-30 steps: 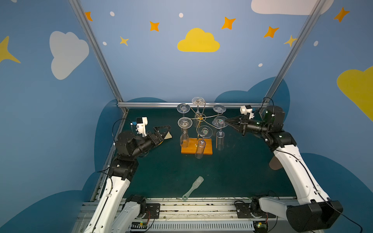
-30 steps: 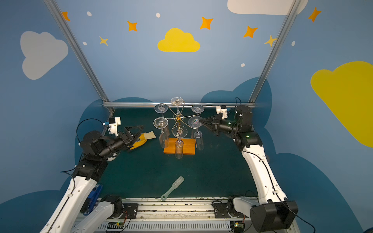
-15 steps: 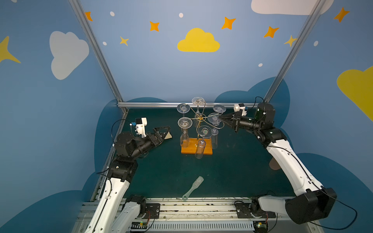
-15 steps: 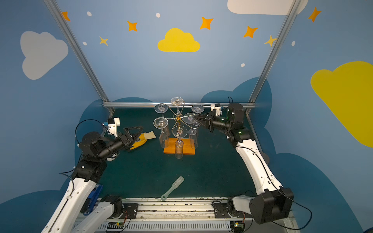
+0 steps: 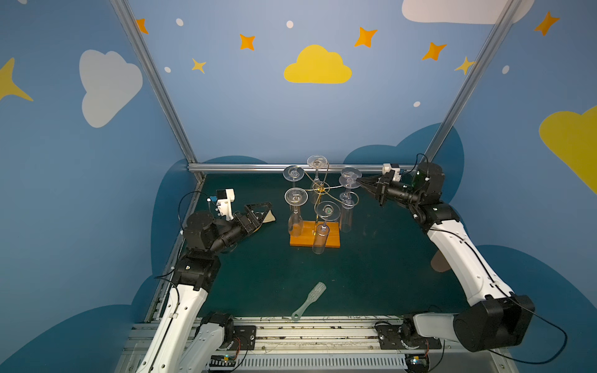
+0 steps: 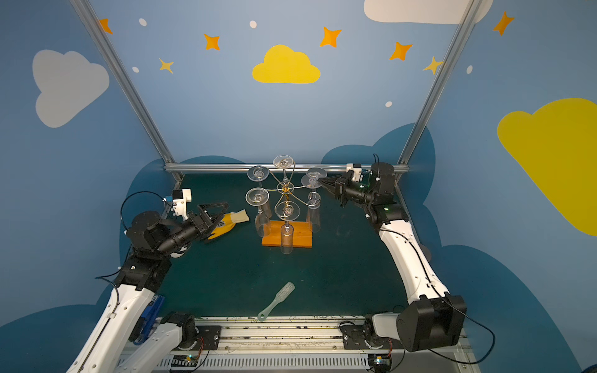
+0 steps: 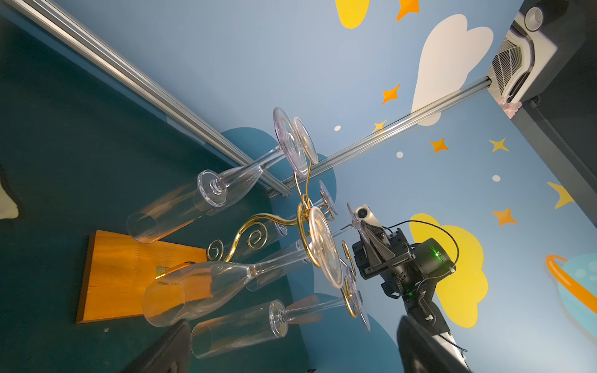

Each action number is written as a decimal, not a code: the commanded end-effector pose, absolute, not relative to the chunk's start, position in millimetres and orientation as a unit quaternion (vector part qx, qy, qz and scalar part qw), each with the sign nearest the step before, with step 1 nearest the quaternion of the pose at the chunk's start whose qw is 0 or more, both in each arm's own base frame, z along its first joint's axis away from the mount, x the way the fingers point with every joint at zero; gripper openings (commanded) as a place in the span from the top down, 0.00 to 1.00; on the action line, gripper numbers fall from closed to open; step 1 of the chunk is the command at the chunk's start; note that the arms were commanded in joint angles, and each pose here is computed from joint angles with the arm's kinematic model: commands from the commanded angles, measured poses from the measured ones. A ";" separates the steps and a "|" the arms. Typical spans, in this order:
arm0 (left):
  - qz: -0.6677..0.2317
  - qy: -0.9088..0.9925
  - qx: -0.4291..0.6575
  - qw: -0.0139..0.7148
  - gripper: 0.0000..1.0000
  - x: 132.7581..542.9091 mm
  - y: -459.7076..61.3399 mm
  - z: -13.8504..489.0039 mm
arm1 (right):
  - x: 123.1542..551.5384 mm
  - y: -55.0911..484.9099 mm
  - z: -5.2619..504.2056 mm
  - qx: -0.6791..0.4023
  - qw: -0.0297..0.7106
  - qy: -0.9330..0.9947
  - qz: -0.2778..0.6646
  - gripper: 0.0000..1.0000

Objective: Take the wine glass off the wine glass rack
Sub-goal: Pick up the wine glass from the wine glass rack.

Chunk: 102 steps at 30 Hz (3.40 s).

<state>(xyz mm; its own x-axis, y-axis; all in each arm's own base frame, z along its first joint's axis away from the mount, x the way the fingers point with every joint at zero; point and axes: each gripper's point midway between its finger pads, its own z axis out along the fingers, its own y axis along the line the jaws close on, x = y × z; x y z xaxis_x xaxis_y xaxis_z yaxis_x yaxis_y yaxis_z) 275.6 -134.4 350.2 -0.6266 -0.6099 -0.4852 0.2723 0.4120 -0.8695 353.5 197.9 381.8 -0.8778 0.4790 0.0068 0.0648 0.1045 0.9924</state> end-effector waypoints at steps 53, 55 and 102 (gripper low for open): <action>-0.645 0.631 0.141 0.407 0.04 273.0 -246.1 522.5 | 226.7 145.8 528.4 -0.275 0.605 0.606 0.437 1.00; -0.655 0.626 0.151 0.395 0.05 269.7 -255.8 524.9 | 216.6 152.0 527.8 -0.308 0.621 0.587 0.418 1.00; -0.725 0.613 0.231 0.213 0.63 213.1 -377.2 476.4 | 130.7 221.8 471.8 -0.587 0.601 0.429 0.331 1.00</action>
<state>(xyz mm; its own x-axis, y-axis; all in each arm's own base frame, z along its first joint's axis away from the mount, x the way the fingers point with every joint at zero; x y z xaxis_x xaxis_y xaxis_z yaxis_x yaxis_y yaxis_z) 212.2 -374.7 479.9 -0.8066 -0.0297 -0.5904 0.5874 -0.1528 -0.7947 137.2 224.3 463.0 0.3520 -0.1037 -0.9302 -0.9287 0.0848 -0.3609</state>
